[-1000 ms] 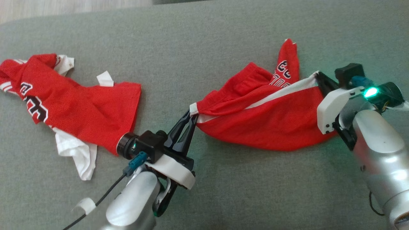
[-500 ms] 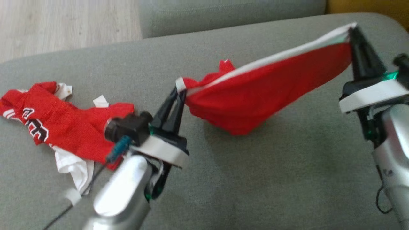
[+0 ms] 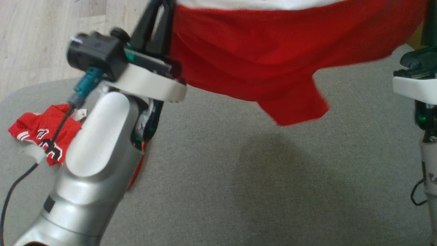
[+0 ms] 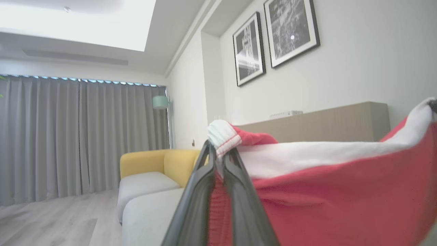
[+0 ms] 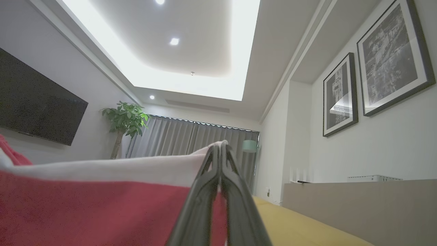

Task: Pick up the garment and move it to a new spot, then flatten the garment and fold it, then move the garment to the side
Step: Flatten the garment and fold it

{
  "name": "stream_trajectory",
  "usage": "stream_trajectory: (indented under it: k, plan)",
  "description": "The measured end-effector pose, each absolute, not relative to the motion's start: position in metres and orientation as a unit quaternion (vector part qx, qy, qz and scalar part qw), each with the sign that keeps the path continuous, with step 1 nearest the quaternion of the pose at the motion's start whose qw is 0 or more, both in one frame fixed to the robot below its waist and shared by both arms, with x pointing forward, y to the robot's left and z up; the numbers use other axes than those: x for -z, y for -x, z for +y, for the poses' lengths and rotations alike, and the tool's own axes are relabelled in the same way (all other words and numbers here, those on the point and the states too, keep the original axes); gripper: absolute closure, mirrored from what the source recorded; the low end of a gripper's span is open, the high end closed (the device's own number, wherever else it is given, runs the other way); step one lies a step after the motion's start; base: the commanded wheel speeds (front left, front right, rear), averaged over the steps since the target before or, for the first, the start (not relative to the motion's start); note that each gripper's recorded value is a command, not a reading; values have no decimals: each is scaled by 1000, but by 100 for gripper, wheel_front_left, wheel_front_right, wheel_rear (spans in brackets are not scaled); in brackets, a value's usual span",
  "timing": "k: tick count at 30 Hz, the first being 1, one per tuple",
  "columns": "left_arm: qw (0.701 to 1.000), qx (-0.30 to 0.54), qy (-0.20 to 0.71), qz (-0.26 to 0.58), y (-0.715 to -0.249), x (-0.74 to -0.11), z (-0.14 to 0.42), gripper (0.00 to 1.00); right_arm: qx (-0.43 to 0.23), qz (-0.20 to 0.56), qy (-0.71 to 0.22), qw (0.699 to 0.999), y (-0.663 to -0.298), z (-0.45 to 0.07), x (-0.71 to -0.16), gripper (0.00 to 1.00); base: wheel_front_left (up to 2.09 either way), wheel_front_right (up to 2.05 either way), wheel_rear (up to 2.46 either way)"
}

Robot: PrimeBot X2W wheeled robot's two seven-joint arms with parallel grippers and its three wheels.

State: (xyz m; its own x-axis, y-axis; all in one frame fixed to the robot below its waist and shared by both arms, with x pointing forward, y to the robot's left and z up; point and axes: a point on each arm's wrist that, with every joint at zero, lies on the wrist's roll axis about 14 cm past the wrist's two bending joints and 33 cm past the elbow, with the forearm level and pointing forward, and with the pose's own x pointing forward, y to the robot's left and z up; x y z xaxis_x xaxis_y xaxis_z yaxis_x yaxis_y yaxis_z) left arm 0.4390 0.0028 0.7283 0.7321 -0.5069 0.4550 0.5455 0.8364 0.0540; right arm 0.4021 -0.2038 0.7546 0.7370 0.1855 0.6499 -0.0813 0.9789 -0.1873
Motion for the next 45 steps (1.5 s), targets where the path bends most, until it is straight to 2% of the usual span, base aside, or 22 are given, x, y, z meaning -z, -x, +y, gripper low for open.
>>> stream_trajectory:
  k: [4,9,16,20,27,28,33,39,43,45]
  plan:
    - [922,276,44,-269,-430,-755,9,100,-61,-371,82,923,-393,-205,-768,100,0,0,0]
    - [923,280,47,-259,-423,-753,9,100,-57,-361,62,929,-392,-202,-763,100,0,0,0]
    - [940,266,40,-211,-429,-723,19,100,-61,-298,61,951,-402,-198,-724,100,0,0,0]
    - [948,275,14,-162,-446,-698,19,100,-65,-256,69,962,-420,-197,-703,100,0,0,0]
    - [950,291,-22,-115,-508,-686,15,100,-88,-217,105,967,-484,-191,-697,100,0,0,0]
    - [950,291,-22,-115,-508,-686,15,100,-88,-217,105,967,-484,-191,-697,100,0,0,0]
    - [950,286,-51,-114,-578,-684,19,100,-87,-214,132,964,-552,-195,-705,100,0,0,0]
    - [957,256,2,-134,-646,-676,19,100,-52,-228,141,962,-620,-214,-714,100,0,0,0]
    - [949,257,18,-183,-665,-686,6,100,-36,-238,140,961,-645,-217,-720,100,0,0,0]
    - [949,257,29,-179,-671,-680,4,100,-37,-228,146,962,-652,-215,-711,100,0,0,0]
